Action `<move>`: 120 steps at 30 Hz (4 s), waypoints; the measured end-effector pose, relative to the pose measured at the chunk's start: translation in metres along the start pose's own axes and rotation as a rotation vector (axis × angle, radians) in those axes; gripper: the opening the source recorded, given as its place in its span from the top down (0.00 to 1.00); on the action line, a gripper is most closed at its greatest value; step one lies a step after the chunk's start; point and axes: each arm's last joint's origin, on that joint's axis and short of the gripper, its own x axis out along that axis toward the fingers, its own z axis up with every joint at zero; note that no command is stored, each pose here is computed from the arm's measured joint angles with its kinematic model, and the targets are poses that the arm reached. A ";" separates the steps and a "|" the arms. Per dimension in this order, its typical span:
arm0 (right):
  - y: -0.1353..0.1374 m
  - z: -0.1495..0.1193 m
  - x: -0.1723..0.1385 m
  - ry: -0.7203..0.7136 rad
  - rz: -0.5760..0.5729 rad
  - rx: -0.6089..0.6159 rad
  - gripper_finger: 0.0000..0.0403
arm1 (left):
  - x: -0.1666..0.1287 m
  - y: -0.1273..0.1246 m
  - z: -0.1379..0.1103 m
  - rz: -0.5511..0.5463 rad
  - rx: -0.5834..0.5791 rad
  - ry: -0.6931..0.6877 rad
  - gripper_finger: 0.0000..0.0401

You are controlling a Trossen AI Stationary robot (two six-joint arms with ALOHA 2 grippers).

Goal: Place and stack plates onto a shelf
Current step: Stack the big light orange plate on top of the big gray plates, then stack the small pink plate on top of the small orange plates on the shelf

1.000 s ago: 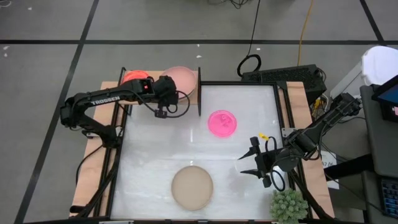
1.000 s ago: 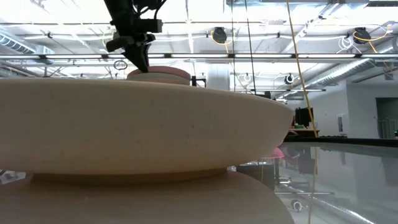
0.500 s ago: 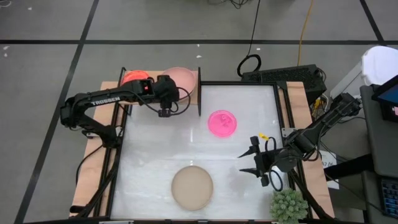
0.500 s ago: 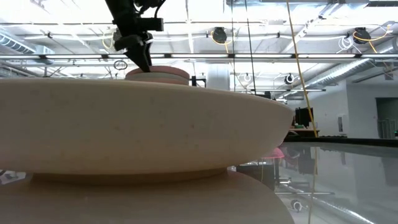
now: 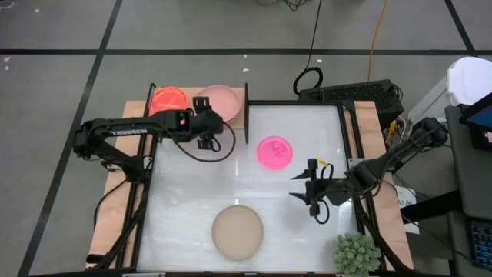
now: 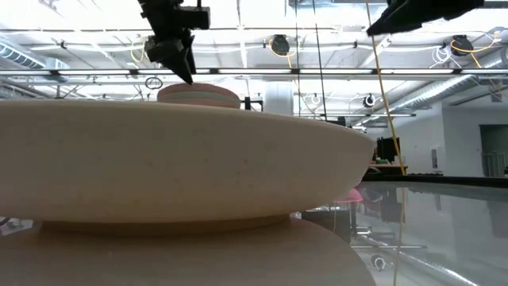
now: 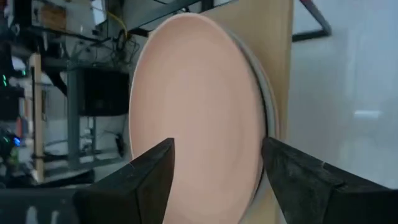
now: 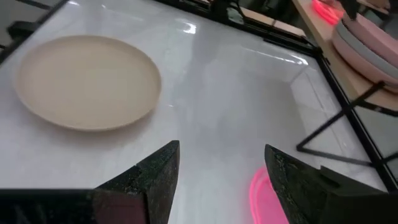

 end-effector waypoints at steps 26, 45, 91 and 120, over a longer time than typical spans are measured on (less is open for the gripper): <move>-0.045 -0.080 0.060 0.211 -0.090 0.062 0.64 | -0.079 -0.068 0.043 -0.323 -0.352 -0.473 0.39; -0.055 -0.098 0.099 0.265 -0.015 0.057 0.66 | -0.043 -0.112 0.037 -0.296 -0.343 -0.636 0.39; -0.056 -0.109 0.117 0.274 -0.023 -0.077 1.00 | -0.043 -0.112 0.037 -0.293 -0.319 -0.639 0.39; -0.031 -0.054 0.061 -0.119 0.391 -0.103 1.00 | -0.035 -0.135 0.047 -0.535 -0.060 -0.738 0.39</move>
